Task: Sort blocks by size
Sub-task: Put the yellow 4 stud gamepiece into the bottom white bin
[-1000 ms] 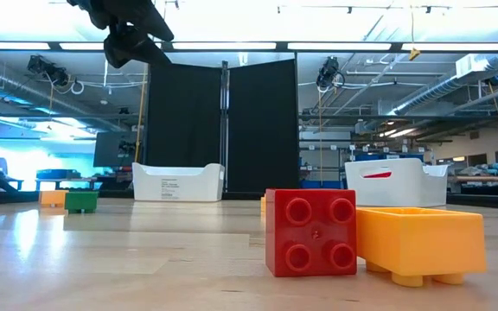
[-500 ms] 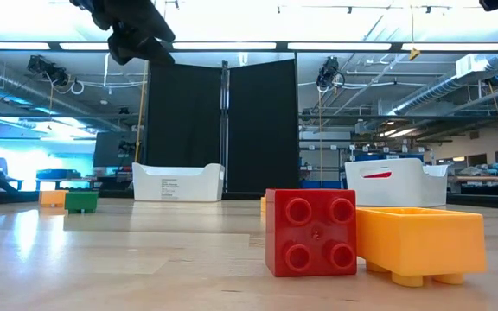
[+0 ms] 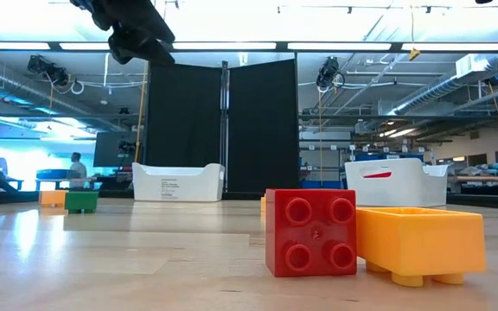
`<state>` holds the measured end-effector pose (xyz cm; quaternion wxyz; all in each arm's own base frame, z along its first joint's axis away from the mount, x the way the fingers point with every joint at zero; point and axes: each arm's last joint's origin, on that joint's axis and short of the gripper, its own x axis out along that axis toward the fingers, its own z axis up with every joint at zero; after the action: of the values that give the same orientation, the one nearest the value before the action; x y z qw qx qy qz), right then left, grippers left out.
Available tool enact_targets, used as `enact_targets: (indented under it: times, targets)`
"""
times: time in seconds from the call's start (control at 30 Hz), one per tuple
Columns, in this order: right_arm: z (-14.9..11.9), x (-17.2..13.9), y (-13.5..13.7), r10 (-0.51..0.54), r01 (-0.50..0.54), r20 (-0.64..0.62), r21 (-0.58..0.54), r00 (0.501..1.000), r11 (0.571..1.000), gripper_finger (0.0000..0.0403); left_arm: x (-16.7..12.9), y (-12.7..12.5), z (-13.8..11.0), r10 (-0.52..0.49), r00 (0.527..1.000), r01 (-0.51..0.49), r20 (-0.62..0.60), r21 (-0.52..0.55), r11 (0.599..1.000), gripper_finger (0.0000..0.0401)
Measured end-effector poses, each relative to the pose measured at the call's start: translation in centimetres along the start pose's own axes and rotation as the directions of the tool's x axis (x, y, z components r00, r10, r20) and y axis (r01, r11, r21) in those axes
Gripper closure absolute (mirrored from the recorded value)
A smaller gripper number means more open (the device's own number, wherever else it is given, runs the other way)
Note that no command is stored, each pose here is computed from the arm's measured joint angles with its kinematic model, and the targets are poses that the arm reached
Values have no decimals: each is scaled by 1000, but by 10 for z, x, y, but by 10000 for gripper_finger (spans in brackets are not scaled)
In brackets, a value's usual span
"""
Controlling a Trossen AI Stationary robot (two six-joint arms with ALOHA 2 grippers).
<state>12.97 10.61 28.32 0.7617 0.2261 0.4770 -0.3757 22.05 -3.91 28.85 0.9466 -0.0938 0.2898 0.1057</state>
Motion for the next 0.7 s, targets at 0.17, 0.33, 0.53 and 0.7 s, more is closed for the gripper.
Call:
enact_targets:
  times: [0.17, 0.33, 0.53, 0.7]
  targets:
    - [0, 0, 0, 0, 0, 0, 39, 1000, 999, 112, 0, 2, 0, 50, 999, -47, 14, -133, 990, 143]
    - [0, 0, 0, -1, 1, -1, 47, 1000, 999, 120, 0, 3, -3, 82, 997, -82, -8, -147, 986, 145]
    - [0, 0, 0, 0, 0, 6, 3, 1000, 1000, 123, -3, 14, -23, 192, 961, -226, -197, -166, 960, 153]
    - [1, 0, 0, 2, -1, 24, -8, 1000, 1000, 122, -9, 29, -37, 296, 885, -386, -359, -211, 898, 164]
